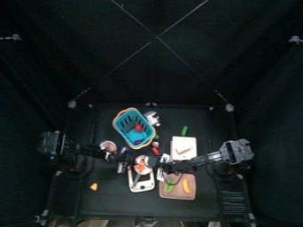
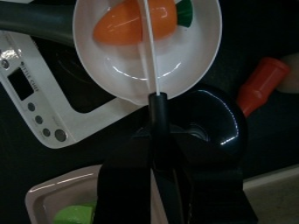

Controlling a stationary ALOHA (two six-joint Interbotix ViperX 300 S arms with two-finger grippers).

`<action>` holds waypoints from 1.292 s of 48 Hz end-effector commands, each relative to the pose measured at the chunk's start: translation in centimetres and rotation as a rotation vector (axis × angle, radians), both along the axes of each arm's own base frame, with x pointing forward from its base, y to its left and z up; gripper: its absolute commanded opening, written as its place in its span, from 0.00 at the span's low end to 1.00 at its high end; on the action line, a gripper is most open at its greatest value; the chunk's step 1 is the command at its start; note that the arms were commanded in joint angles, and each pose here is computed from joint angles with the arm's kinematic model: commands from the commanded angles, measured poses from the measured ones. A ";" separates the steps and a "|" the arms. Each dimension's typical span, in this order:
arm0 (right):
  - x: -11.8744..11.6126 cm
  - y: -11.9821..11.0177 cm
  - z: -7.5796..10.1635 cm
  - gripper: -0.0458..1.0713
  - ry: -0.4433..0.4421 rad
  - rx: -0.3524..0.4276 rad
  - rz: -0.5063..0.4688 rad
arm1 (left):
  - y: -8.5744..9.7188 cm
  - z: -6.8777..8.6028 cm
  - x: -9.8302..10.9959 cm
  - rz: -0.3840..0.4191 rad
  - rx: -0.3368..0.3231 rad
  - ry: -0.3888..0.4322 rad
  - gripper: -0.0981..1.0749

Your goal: Cut carrot

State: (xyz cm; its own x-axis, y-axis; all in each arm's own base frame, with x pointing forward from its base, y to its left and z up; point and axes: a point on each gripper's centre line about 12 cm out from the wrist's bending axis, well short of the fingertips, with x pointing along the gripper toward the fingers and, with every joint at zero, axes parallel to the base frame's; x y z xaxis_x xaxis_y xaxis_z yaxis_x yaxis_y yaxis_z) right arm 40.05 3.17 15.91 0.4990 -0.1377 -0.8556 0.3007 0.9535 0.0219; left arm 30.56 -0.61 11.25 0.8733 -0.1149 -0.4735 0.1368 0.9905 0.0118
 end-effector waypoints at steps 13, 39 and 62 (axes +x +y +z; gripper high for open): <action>1.2 -0.2 2.2 0.46 -0.070 0.001 0.001 | 0.1 0.1 0.3 0.006 0.006 0.011 0.39; 1.3 -0.6 5.2 0.46 -0.114 -0.043 0.003 | -0.4 3.6 0.1 -0.020 0.017 -0.104 0.39; 1.4 -0.5 5.7 0.46 -0.129 -0.047 0.011 | -0.6 4.2 0.0 -0.035 0.025 -0.124 0.39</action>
